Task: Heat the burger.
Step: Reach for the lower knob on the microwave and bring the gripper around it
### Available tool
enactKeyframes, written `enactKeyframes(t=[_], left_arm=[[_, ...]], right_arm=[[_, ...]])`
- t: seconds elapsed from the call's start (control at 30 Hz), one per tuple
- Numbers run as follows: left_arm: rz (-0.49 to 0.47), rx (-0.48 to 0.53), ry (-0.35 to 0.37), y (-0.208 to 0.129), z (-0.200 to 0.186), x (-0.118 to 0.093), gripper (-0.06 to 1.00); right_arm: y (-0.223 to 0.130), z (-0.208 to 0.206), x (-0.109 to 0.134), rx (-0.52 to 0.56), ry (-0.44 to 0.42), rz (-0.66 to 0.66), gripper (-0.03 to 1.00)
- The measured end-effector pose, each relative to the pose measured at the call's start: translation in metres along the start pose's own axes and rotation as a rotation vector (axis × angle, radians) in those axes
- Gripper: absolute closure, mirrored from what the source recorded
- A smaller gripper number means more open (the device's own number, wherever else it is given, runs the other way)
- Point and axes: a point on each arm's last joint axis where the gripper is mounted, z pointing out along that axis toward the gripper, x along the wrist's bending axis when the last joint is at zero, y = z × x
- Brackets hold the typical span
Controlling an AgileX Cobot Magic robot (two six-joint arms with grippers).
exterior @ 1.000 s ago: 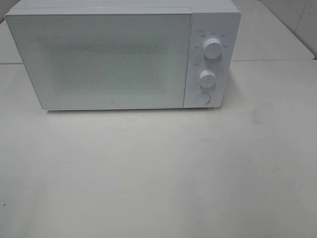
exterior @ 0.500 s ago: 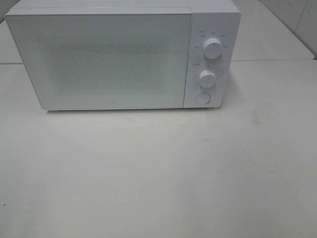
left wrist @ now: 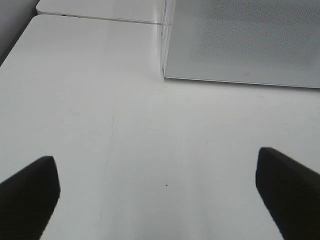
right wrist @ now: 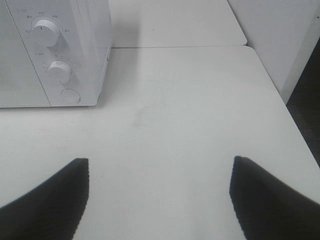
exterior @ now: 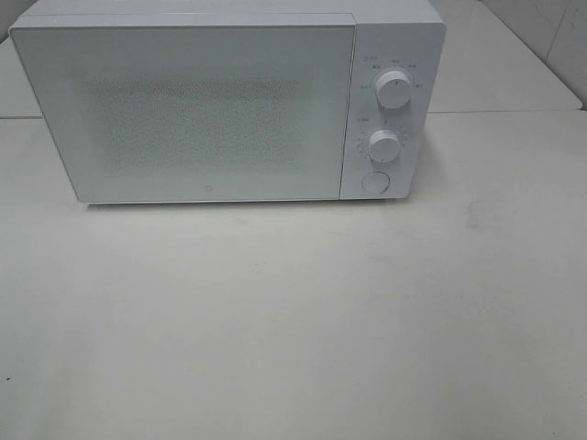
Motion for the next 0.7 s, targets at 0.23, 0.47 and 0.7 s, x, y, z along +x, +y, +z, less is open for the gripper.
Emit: enactKeyframes(t=[0.23,0.47,0.7], left_arm=[[0.0,0.0,0.0,0.0,0.0,0.0,-0.04],[0.0,0.0,0.0,0.0,0.0,0.0,-0.04],[0.0,0.0,0.0,0.0,0.0,0.0,-0.04]], right_arm=[[0.003,0.031,0.004,-0.002,0.017,-0.013,0.2],[0.004,0.066,0.009,-0.019,0.04,-0.025,0.2],[0.007,0.091,0.013,-0.04,0.06,-0.029,0.2]])
